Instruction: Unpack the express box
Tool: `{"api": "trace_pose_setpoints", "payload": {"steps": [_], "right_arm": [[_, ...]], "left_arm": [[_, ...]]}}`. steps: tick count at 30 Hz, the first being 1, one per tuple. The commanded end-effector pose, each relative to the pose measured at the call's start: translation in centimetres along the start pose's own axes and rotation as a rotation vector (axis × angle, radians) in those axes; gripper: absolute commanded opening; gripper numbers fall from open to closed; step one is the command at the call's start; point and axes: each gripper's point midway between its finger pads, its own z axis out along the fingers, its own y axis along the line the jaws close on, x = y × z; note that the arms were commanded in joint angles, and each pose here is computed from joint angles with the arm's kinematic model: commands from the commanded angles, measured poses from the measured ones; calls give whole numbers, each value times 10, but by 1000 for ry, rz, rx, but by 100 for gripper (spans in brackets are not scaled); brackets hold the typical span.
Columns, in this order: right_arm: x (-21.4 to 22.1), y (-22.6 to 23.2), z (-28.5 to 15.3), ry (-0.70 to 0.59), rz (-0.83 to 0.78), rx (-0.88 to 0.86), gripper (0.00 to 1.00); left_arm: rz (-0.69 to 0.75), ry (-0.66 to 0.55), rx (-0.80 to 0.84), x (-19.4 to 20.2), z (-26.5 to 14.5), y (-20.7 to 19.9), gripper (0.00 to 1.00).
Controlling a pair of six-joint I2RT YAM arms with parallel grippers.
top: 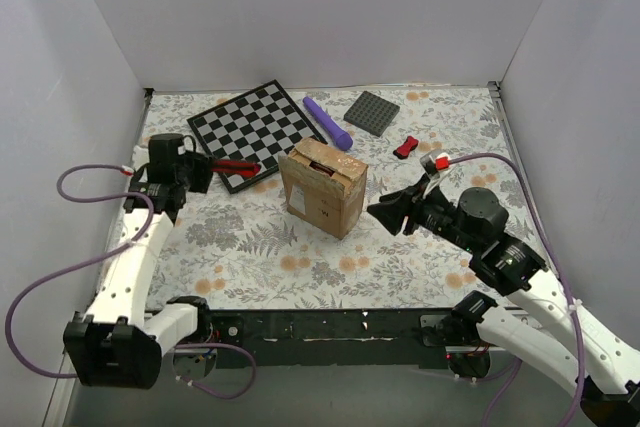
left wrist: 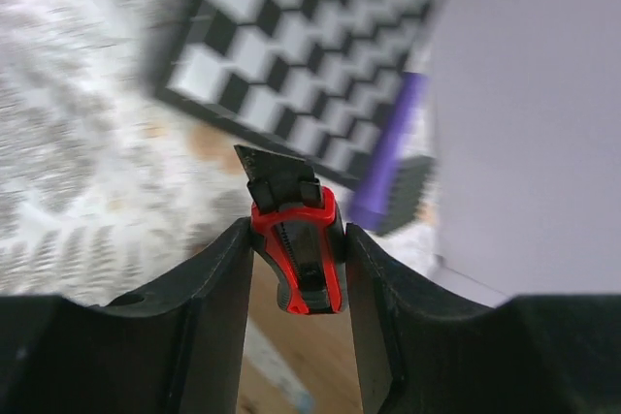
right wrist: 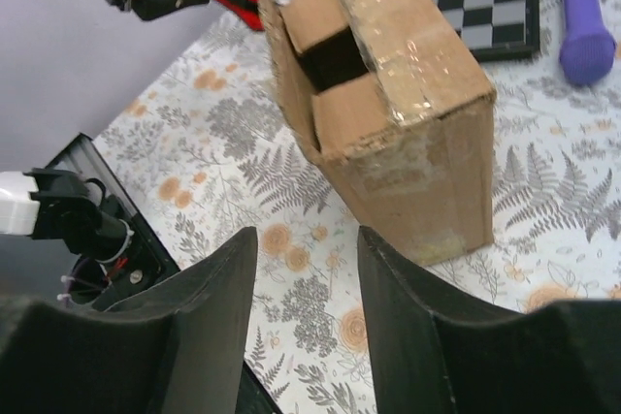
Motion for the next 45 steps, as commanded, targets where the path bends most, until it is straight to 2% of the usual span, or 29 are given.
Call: {"api": "trace_pose_setpoints", "payload": {"steps": [1, 2, 7, 11, 14, 15, 16, 17, 18, 20, 22, 27, 30, 33, 38, 45], "right_arm": [[-63, 41, -21, -200, -63, -148, 59], [-69, 47, -24, -216, -64, -172, 62], [-108, 71, -36, -299, -88, -243, 73], [-123, 87, -41, -335, -105, -310, 75], [-137, 94, -45, -374, -116, -332, 76], [-141, 95, -46, -387, -120, -332, 76], [-145, 95, -49, -404, -123, -327, 76], [-151, 92, -50, -425, -119, -300, 76], [-154, 90, -52, -436, -125, -283, 77], [-161, 85, -56, -452, -135, -242, 79], [-161, 81, -57, -440, -138, -211, 80], [-179, 61, -68, -488, -136, -66, 80], [-167, 38, -54, -391, -140, 56, 80], [-166, 36, -40, -331, -155, 68, 81], [-168, 32, -26, -324, -154, 81, 80], [-160, 23, -4, -272, -159, 106, 70]], "left_arm": [[42, -5, 424, -17, -74, -109, 0], [64, -8, 500, -22, -98, -135, 0], [125, 11, 662, -24, -152, -180, 0], [157, 102, 817, -8, -180, -215, 0], [276, 366, 953, 47, -203, -238, 0], [337, 476, 924, 76, -186, -239, 0], [384, 511, 946, 91, -196, -246, 0], [450, 570, 953, 122, -204, -243, 0], [501, 596, 925, 140, -191, -239, 0], [551, 674, 944, 169, -201, -233, 0], [600, 722, 928, 187, -195, -228, 0], [707, 759, 878, 216, -198, -222, 0], [744, 764, 855, 228, -201, -221, 0], [769, 770, 860, 237, -210, -224, 0], [792, 783, 866, 253, -219, -222, 0], [806, 794, 852, 260, -220, -212, 0]]}}
